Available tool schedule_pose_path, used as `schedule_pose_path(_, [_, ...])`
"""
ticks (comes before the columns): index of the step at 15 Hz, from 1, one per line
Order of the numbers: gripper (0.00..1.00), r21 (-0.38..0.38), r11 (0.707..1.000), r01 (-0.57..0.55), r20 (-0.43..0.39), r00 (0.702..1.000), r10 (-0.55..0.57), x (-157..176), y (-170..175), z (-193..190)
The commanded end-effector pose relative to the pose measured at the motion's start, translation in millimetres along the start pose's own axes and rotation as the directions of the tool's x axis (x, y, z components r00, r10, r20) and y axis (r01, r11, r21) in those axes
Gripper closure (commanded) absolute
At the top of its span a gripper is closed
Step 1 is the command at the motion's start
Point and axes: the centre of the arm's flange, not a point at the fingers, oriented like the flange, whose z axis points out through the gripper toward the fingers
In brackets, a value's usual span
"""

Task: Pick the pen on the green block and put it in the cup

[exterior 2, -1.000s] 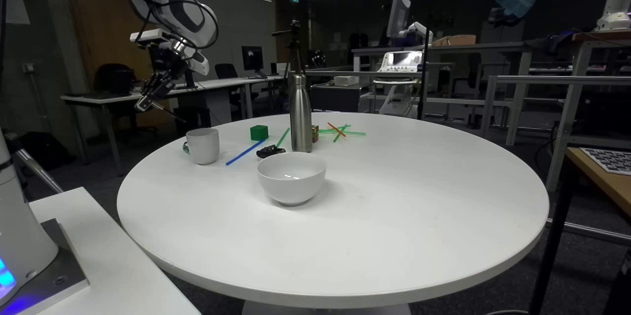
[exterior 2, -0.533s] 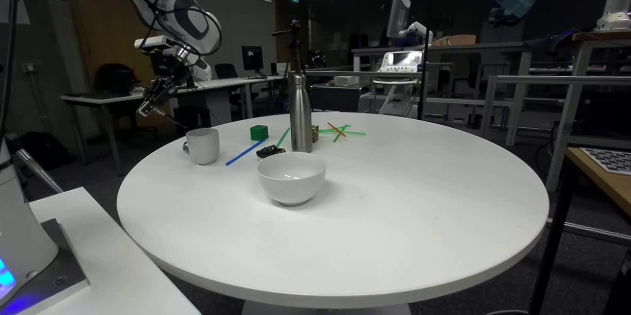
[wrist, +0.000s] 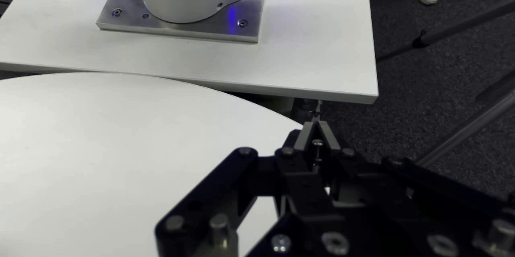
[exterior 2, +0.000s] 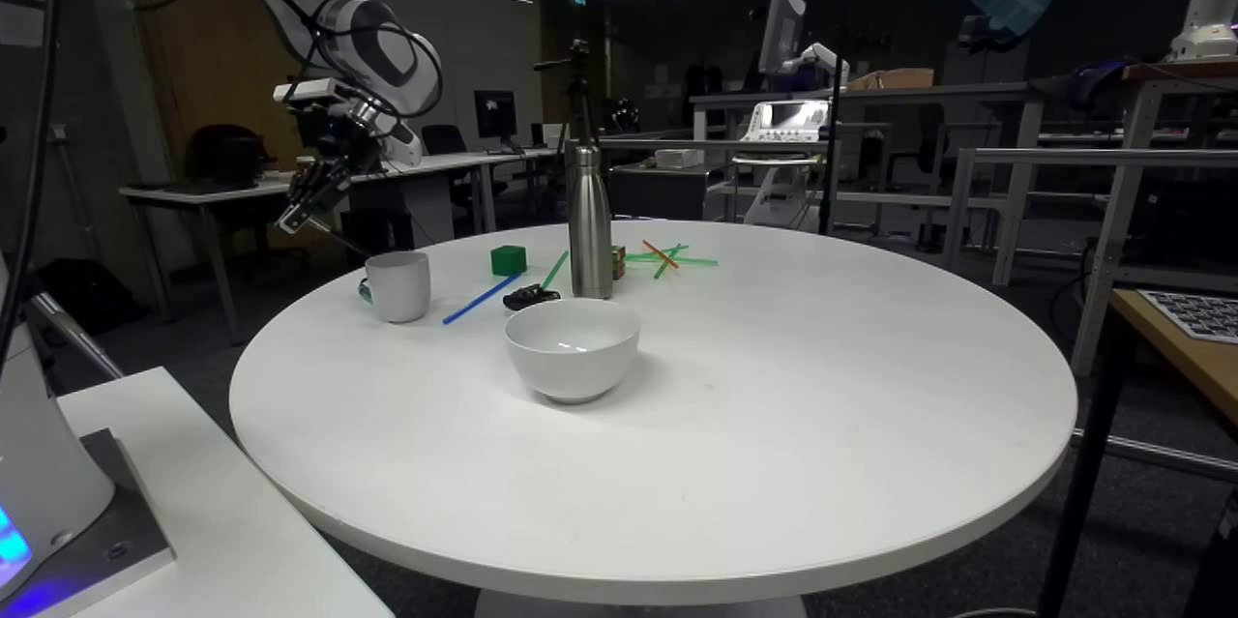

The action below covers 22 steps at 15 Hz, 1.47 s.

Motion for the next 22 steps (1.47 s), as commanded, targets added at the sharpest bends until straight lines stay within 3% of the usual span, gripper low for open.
schedule_pose_path(1, [0.99,-0.011,1.000,-0.022,0.001,1.000,0.022,5.9,3.2,-11.5])
schedule_pose_path(22, [0.99,0.008,0.999,-0.042,0.020,0.999,0.041,22.8,18.0,-8.4])
